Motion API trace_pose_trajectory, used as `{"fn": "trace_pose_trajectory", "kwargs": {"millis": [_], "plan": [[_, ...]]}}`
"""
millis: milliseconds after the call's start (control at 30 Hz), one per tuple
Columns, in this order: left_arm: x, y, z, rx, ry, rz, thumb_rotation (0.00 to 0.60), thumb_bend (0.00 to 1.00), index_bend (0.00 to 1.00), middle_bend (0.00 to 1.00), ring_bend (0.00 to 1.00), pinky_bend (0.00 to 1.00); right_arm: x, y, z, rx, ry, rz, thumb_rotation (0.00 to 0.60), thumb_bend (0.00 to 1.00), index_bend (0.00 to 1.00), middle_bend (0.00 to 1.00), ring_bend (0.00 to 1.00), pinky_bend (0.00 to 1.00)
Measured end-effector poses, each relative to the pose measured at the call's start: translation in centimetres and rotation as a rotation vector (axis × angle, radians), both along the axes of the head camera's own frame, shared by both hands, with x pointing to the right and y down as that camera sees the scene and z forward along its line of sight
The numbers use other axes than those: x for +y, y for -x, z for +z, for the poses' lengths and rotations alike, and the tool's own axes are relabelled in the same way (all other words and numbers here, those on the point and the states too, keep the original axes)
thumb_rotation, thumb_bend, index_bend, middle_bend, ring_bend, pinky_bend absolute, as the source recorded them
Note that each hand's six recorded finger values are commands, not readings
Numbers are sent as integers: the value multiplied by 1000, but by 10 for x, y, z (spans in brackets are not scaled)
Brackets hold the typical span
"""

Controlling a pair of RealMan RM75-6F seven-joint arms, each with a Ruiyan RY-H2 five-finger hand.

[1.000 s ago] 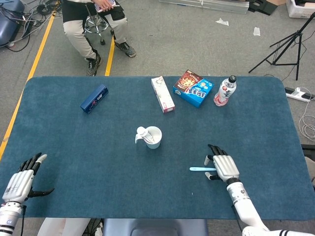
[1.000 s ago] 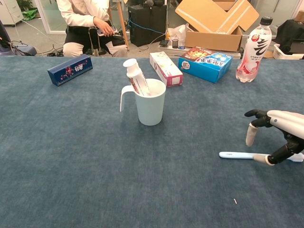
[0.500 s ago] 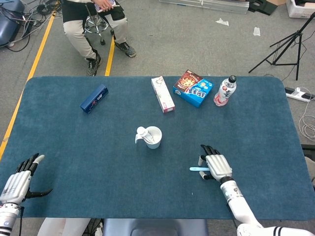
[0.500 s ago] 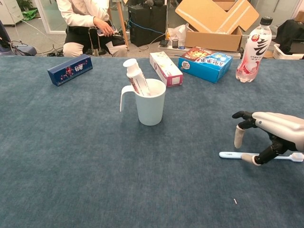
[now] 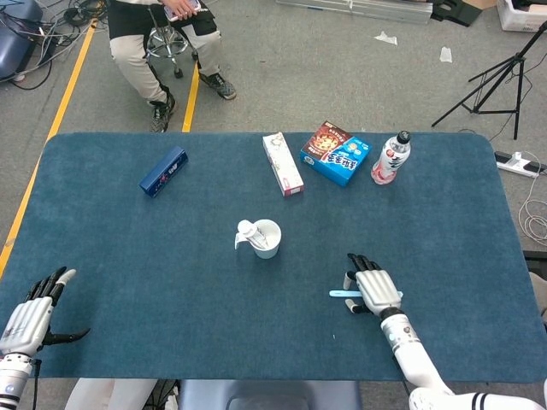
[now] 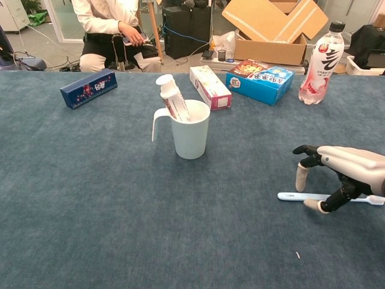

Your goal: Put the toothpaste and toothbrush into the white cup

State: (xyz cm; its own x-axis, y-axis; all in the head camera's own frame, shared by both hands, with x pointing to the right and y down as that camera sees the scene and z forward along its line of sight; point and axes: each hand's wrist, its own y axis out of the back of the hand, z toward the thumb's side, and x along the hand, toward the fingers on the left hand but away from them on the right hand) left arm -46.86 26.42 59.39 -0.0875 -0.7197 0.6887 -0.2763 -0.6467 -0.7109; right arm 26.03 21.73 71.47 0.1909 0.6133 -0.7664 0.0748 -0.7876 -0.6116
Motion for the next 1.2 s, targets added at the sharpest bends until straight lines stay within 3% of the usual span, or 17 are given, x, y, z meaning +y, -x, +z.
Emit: {"fn": "trace_pose_trajectory", "kwargs": {"millis": [1200], "plan": [[0, 1, 0, -1, 2, 0, 600, 0, 35, 0, 0, 0, 4, 3, 7, 9, 22, -19, 600, 266, 507, 73, 0, 155]]}}
